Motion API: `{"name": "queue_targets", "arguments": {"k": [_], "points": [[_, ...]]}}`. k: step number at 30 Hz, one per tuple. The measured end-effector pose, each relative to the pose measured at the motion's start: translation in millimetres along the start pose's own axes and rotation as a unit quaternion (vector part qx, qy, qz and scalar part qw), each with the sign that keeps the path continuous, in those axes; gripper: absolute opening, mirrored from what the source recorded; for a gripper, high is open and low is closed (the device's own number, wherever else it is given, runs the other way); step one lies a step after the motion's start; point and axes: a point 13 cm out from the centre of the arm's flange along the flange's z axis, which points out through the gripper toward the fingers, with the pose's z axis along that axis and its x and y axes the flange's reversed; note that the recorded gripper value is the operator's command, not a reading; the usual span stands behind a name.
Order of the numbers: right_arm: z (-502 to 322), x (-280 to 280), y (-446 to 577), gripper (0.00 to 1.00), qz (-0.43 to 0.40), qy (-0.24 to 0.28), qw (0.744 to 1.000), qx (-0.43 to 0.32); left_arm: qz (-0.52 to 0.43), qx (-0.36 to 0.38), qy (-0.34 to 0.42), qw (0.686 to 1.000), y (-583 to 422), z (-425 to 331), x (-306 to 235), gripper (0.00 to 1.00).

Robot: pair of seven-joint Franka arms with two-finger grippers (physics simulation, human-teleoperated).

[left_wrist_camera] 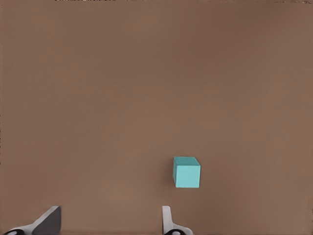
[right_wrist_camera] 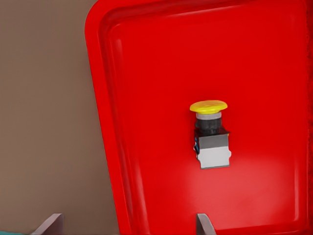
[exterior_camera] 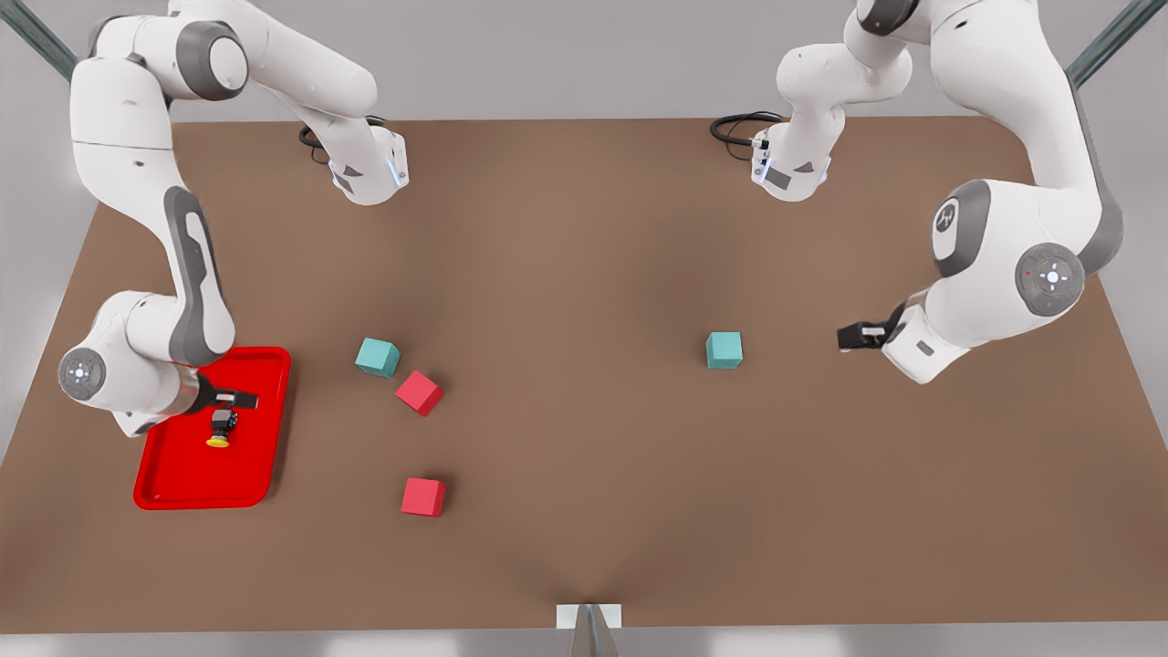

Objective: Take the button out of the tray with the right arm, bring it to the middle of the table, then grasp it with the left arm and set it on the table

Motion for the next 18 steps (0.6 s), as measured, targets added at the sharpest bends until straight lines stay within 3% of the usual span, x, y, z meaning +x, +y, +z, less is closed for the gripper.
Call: {"name": "queue_targets", "arguments": {"k": [6,18], "points": [[34.4,3.1,-55.7,1.0,-0.035,-0.001,0.999,-0.004,-0.025,0.007,-0.018,1.0,-11.4,-5.9,-16.9,1.0],[76.8,0.8,-64.0,1.0,-0.152,-0.002,0.988,0.021,-0.061,0.007,-0.026,0.998,-5.8,-7.4,-23.7,1.0]]}}
